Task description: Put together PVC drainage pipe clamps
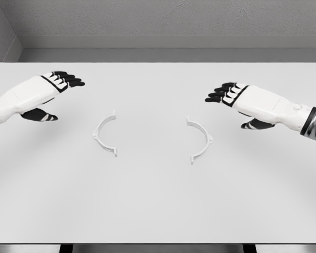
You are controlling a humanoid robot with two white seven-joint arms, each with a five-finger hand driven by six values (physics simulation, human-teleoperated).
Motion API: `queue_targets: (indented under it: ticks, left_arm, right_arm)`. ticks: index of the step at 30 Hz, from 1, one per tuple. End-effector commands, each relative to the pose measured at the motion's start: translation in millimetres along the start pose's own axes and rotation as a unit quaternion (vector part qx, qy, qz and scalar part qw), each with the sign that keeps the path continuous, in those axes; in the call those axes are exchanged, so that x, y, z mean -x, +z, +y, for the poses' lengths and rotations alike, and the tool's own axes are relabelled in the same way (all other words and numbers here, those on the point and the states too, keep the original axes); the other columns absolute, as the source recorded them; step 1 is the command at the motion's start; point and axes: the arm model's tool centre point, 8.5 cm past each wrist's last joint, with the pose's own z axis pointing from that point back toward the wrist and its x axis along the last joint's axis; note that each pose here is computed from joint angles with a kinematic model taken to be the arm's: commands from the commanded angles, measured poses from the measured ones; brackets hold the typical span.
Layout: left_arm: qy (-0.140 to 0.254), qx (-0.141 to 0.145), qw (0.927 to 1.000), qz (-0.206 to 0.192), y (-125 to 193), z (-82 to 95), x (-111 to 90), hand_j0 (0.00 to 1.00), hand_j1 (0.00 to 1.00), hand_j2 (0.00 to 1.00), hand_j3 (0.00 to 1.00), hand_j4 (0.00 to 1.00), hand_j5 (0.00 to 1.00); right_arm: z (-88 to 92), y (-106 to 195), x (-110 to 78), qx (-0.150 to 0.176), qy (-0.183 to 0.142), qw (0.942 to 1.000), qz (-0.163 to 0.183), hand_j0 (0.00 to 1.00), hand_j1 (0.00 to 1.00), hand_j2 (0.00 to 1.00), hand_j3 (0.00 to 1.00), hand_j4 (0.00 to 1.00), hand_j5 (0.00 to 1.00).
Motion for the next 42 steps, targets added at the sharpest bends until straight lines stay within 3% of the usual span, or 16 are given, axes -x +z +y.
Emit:
queue_targets:
  ticks: [1, 6, 12, 14, 30, 42]
  left_arm:
    - [0.006, 0.006, 1.0000, 0.001, -2.7, -6.1, 0.2, 1.00, 1.00, 1.00, 1.00, 1.00, 1.00]
    - [0.015, 0.004, 0.9999, 0.003, -6.2, -10.2, 1.5, 1.00, 1.00, 1.00, 1.00, 1.00, 1.00]
    - [0.012, -0.001, 0.9999, -0.001, -17.8, -8.6, -1.2, 1.00, 1.00, 1.00, 1.00, 1.00, 1.00]
    - [0.004, 0.003, 1.0000, 0.000, -21.0, -11.1, -2.5, 1.00, 1.00, 1.00, 1.00, 1.00, 1.00]
    - [0.006, 0.000, 1.0000, -0.004, -33.5, -16.1, -7.1, 1.00, 1.00, 1.00, 1.00, 1.00, 1.00]
    - [0.022, 0.021, 0.9993, -0.023, -49.2, -36.9, -19.5, 1.00, 1.00, 1.00, 1.00, 1.00, 1.00]
  right_arm:
    - [11.0, -12.7, -3.2, 0.014, -0.035, 0.9992, -0.011, 1.00, 1.00, 1.00, 1.00, 1.00, 1.00]
    - [30.2, -24.0, -1.8, 0.016, -0.083, 0.9962, -0.018, 1.00, 1.00, 1.00, 1.00, 1.00, 1.00]
    - [36.6, -30.1, -7.0, 0.017, -0.102, 0.9942, -0.030, 1.00, 1.00, 1.00, 1.00, 1.00, 1.00]
    - [45.4, -28.5, 1.8, 0.010, -0.115, 0.9931, -0.017, 1.00, 1.00, 1.00, 1.00, 1.00, 1.00]
    - [68.2, -36.6, 13.2, 0.001, -0.150, 0.9886, 0.002, 1.00, 1.00, 1.00, 1.00, 1.00, 1.00]
    - [73.8, -49.2, 15.9, -0.004, -0.163, 0.9866, 0.001, 1.00, 1.00, 1.00, 1.00, 1.00, 1.00]
